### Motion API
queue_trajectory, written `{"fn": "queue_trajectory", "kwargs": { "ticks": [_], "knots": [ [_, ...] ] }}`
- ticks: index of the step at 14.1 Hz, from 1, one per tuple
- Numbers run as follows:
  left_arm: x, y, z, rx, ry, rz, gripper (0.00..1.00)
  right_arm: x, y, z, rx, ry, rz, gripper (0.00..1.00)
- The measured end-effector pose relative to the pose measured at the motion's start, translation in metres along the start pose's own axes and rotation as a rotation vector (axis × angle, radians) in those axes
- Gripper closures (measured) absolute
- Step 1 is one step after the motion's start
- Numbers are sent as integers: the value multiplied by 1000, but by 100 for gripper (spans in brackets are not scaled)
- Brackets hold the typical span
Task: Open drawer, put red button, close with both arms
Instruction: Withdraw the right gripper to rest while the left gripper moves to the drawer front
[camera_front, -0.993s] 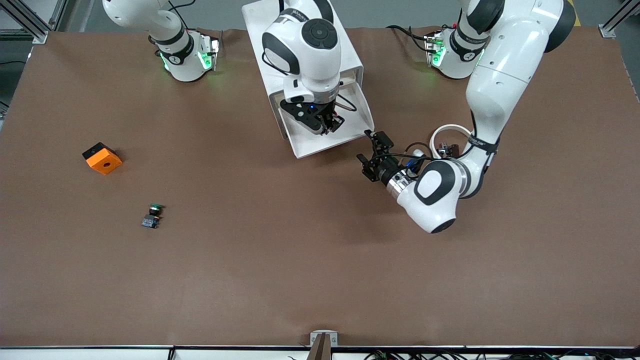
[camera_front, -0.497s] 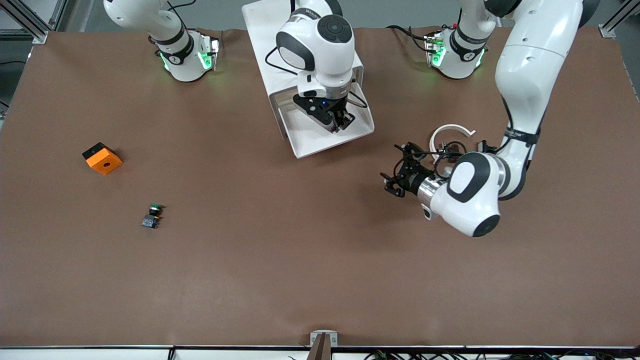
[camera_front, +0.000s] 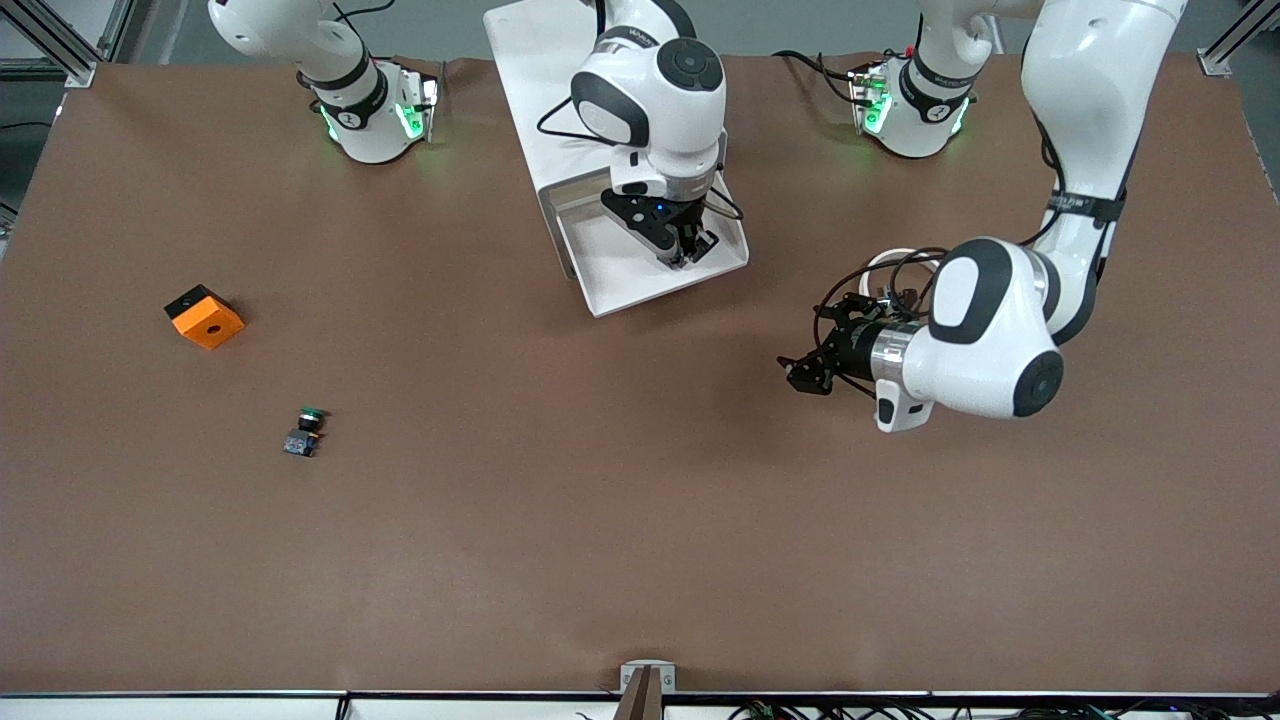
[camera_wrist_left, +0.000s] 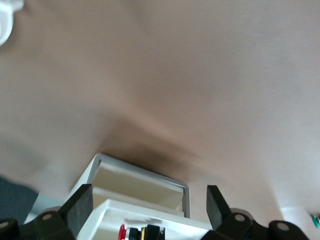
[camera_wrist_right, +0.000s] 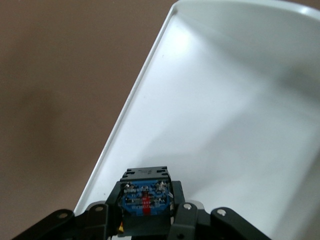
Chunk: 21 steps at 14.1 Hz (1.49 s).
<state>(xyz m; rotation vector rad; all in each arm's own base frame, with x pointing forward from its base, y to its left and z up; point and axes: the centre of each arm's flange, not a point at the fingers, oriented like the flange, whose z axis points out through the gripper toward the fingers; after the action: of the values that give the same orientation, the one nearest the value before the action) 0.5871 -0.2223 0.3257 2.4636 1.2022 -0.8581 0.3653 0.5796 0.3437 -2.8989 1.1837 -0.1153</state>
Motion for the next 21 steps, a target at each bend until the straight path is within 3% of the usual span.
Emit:
{"fn": "queue_trajectory", "kwargs": {
  "ticks": [4, 5, 8, 10, 11, 13, 15, 21],
  "knots": [
    [4, -29, -15, -100, 114, 160, 0, -7, -3, 4, 0, 1, 15, 58],
    [4, -35, -17, -125, 152, 198, 0, -8, -3, 4, 0, 3, 14, 53],
    [5, -53, -10, -186, 279, 321, 0, -5, -7, -2, 22, 30, -1, 25],
    [4, -63, 2, -189, 329, 381, 0, 17, -20, -25, 37, 41, 4, 5],
    [2, -65, 10, -185, 345, 408, 0, 40, -27, -41, 26, 48, -9, 0],
    [-3, -67, 28, -169, 364, 456, 0, 97, -39, -82, 0, 38, -40, 0],
    [-11, -68, 46, -148, 368, 486, 0, 160, -38, -119, -32, -21, -87, 0],
    [-42, -62, 90, -93, 336, 503, 0, 326, 22, -187, -93, -110, -293, 0]
  ]
}}
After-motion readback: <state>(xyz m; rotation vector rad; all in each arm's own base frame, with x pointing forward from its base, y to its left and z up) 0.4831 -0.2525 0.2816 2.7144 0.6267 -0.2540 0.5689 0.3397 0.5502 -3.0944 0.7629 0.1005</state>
